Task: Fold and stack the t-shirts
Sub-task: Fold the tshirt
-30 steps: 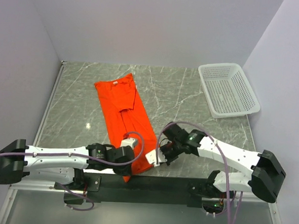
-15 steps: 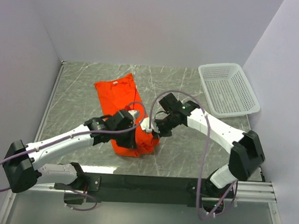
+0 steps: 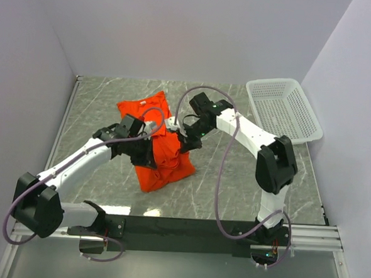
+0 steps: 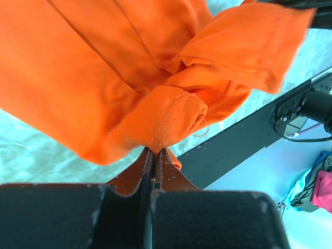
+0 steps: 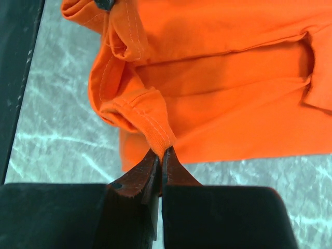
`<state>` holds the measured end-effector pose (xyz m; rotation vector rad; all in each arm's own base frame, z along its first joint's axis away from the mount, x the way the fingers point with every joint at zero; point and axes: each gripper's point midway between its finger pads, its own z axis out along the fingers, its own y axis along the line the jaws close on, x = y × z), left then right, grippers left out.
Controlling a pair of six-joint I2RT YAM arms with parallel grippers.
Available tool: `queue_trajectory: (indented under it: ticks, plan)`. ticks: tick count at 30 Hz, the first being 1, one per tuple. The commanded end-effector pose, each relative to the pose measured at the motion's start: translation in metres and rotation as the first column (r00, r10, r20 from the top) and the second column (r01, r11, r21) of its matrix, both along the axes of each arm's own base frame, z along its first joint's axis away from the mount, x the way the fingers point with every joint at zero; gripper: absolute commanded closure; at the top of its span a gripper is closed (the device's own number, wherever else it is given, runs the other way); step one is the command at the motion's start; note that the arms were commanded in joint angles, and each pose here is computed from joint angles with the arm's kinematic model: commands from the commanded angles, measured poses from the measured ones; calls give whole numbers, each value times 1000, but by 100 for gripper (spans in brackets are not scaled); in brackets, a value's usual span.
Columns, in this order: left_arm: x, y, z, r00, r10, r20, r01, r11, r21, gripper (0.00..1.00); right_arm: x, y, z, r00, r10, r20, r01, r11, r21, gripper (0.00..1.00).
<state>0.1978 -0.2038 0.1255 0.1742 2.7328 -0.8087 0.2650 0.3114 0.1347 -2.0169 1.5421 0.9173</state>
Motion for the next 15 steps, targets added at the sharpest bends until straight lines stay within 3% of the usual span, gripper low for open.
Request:
queue_trajectory:
  ticks: [1,15]
  plan:
    - [24,4,21,997,-40,66,42,998,-37,99,7,13,1,996,-34,-84,35,999,7,100]
    - [85,47,-1,998,46,41,-51,992,112,99,86,47,-1,953,-294,-75,294,956,-11,100]
